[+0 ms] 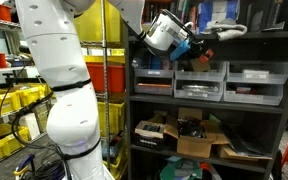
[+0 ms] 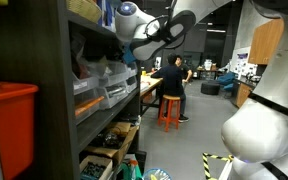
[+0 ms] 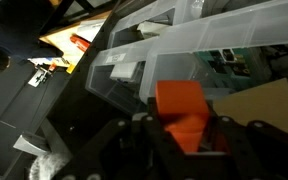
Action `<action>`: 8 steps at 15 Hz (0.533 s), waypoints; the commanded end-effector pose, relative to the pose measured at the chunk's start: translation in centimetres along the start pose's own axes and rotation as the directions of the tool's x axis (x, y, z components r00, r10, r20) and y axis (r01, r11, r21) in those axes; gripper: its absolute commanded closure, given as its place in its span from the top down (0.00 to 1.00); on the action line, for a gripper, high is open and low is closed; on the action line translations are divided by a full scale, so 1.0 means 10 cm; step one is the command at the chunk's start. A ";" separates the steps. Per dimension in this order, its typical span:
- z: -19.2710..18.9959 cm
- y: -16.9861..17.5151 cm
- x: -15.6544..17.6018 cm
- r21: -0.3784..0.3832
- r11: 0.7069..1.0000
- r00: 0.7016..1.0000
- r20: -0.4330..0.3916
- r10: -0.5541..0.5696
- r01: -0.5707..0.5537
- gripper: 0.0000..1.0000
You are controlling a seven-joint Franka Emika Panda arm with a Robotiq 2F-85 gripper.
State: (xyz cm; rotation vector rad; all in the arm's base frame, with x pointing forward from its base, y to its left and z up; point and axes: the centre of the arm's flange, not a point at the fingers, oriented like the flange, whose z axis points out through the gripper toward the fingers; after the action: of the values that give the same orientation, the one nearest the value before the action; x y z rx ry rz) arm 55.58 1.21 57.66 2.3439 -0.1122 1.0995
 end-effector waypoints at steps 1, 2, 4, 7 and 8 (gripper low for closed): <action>0.02 -0.19 0.13 0.045 0.999 0.998 0.069 -0.007 0.004 0.16; 0.01 -0.22 0.10 0.067 0.998 0.995 0.101 0.012 -0.019 0.16; 0.01 -0.25 0.07 0.099 0.993 0.988 0.146 0.042 -0.057 0.16; 0.07 -0.06 -0.06 0.154 0.983 0.973 0.219 0.067 -0.103 0.16; 0.04 0.00 -0.07 0.198 0.970 0.966 0.245 0.088 -0.138 0.16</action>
State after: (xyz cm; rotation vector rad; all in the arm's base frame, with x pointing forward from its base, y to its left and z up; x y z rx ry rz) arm 55.23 1.86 56.19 2.5718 -0.2265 0.9482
